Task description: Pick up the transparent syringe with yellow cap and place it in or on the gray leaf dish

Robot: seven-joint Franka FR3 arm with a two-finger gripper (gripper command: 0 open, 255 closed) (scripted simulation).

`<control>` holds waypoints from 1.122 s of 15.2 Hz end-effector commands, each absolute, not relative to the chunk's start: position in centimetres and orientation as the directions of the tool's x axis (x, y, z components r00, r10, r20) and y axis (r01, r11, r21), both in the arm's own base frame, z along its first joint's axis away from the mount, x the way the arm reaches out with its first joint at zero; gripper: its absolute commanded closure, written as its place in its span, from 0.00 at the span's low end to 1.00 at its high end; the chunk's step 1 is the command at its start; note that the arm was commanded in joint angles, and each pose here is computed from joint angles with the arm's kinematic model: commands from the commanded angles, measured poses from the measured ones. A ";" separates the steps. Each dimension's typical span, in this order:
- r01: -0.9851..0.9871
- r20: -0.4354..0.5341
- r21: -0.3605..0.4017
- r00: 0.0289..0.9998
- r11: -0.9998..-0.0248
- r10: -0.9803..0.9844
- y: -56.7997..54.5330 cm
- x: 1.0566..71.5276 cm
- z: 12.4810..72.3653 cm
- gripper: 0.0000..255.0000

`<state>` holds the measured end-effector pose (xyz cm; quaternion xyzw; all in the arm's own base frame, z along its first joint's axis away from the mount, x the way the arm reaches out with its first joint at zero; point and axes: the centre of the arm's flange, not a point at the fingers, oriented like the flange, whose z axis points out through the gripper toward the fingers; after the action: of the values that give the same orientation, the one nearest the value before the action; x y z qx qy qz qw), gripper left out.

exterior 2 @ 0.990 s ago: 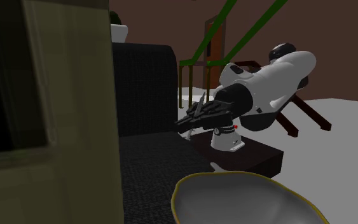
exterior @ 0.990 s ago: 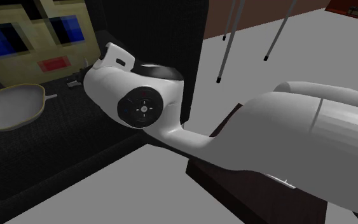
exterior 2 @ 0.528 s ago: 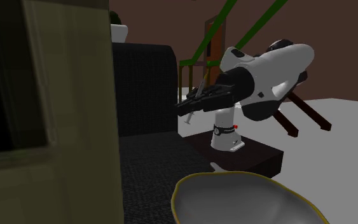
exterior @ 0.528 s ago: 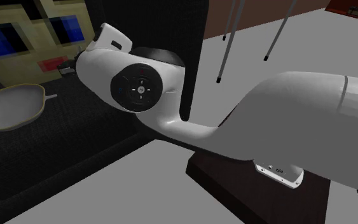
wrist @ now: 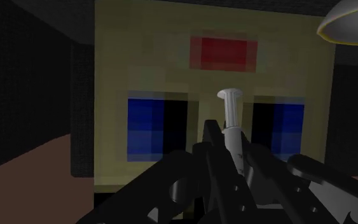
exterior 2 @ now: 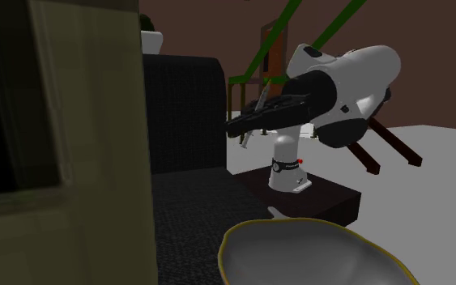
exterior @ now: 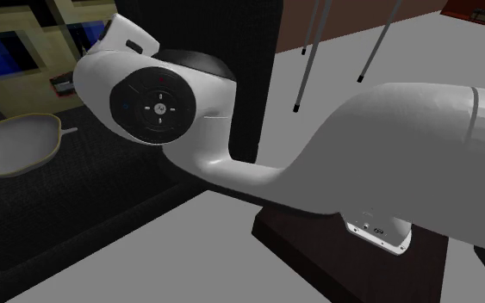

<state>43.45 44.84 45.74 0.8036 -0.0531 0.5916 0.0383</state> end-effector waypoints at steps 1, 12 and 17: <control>-0.131 0.955 -0.001 0.295 -0.991 -0.040 47.1 44.2 44.9 1.00; -0.131 0.955 -0.001 0.295 -0.991 -0.040 60.3 48.6 40.7 1.00; -0.131 0.955 -0.001 0.295 -0.991 -0.040 60.9 48.8 39.5 1.00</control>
<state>48.77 60.76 39.61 0.8037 -0.0532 0.5914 0.0384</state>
